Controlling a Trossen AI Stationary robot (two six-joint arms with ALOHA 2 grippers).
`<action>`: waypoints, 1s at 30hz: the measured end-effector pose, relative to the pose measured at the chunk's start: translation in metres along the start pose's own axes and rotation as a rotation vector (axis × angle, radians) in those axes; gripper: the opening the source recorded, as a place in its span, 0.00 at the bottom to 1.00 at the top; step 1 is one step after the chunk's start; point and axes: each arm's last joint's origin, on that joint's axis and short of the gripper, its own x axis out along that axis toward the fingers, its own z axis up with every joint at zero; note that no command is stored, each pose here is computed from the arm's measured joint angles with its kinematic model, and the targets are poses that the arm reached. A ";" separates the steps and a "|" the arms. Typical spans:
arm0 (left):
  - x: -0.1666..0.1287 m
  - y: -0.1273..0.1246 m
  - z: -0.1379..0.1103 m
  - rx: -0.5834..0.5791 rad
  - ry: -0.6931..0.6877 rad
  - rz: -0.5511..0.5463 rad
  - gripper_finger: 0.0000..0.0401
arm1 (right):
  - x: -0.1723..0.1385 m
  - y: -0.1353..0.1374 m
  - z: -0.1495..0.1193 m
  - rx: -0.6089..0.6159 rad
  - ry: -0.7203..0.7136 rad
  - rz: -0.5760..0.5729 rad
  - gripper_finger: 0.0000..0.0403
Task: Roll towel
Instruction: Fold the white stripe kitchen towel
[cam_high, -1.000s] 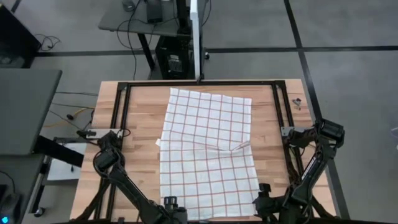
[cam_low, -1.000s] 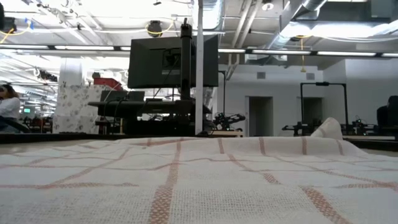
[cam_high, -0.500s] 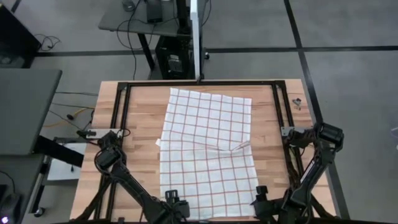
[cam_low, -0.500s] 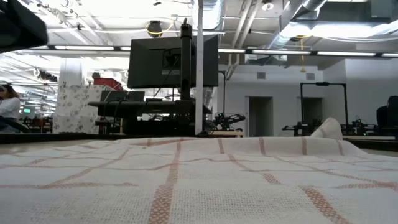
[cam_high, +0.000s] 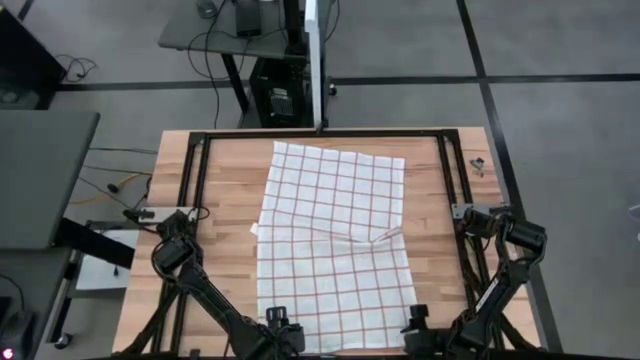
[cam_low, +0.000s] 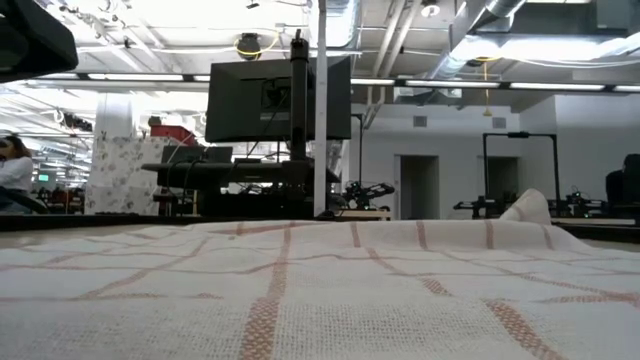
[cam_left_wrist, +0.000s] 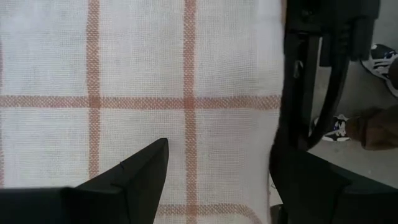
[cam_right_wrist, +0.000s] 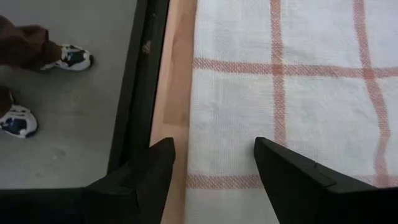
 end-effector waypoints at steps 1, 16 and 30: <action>0.001 0.000 0.000 -0.001 -0.001 0.000 0.63 | 0.000 0.001 -0.001 -0.003 -0.002 0.002 0.54; 0.003 0.002 -0.003 -0.017 0.013 0.016 0.62 | -0.001 -0.006 -0.006 -0.017 0.057 -0.062 0.43; 0.002 0.005 -0.005 -0.008 0.035 0.043 0.30 | 0.000 -0.006 -0.007 -0.022 0.095 -0.038 0.14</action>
